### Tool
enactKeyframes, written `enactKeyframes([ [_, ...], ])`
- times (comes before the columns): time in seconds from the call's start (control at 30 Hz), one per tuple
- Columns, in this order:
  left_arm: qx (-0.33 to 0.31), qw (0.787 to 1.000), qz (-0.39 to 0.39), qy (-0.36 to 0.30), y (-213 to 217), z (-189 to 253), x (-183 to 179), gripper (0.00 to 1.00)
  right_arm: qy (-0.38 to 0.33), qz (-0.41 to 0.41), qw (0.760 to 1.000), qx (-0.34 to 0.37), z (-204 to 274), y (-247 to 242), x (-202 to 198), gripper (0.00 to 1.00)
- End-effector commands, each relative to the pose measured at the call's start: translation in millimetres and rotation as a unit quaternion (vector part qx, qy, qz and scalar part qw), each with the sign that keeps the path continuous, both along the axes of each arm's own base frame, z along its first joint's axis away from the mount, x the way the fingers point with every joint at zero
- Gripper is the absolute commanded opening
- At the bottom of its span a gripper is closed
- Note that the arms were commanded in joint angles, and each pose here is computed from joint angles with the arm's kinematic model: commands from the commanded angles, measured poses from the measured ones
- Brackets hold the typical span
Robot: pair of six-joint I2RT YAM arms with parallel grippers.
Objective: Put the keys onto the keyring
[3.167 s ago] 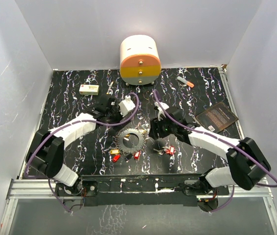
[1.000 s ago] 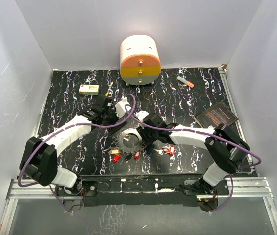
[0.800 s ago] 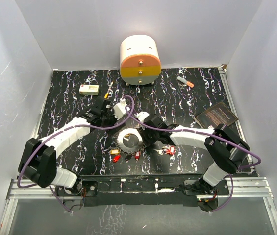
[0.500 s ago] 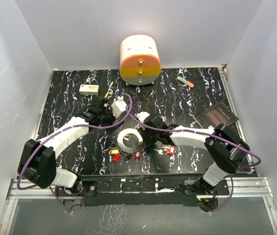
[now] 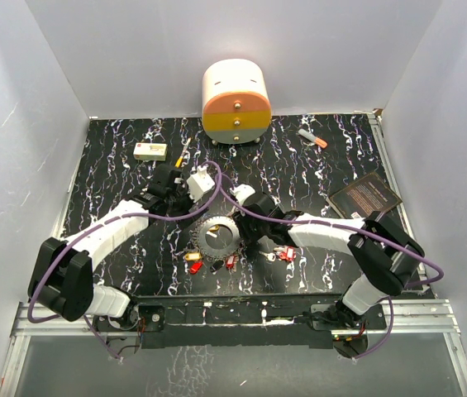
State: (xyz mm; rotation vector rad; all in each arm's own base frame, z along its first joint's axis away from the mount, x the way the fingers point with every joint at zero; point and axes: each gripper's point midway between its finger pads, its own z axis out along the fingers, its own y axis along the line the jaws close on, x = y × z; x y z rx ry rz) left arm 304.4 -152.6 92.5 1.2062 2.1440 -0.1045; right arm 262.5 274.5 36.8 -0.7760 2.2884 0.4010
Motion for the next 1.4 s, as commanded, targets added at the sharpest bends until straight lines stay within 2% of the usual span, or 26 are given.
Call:
enactKeyframes([
  [0.0,-0.010,1.000,0.002,-0.016,1.1,10.5,0.4,0.89,-0.052,-0.017,0.996,0.072,47.9,23.6,20.5,0.40],
  [0.3,-0.010,1.000,0.002,-0.015,2.4,8.7,-2.2,0.89,-0.060,0.003,0.997,0.046,44.8,15.0,17.3,0.42],
  [0.5,-0.010,1.000,0.001,-0.015,2.4,6.8,-3.3,0.89,-0.006,-0.020,0.999,0.047,33.7,11.2,12.4,0.39],
  [0.67,-0.010,1.000,0.001,-0.013,2.7,6.4,-4.1,0.88,0.036,-0.074,0.993,0.086,37.2,18.2,13.9,0.33],
  [0.87,-0.010,1.000,0.000,-0.015,3.4,5.8,-4.6,0.88,0.075,-0.151,0.973,0.160,49.6,27.6,16.6,0.33],
  [1.03,-0.012,1.000,0.000,-0.015,3.0,5.9,-5.5,0.88,0.119,-0.233,0.941,0.213,50.9,17.7,16.8,0.34],
  [1.23,-0.013,1.000,-0.001,-0.016,2.5,6.2,-5.2,0.88,0.144,-0.288,0.909,0.265,47.7,-3.7,13.9,0.36],
  [1.37,-0.016,1.000,-0.003,-0.016,0.9,6.4,-5.1,0.88,0.164,-0.294,0.898,0.284,38.4,-6.8,9.8,0.34],
])
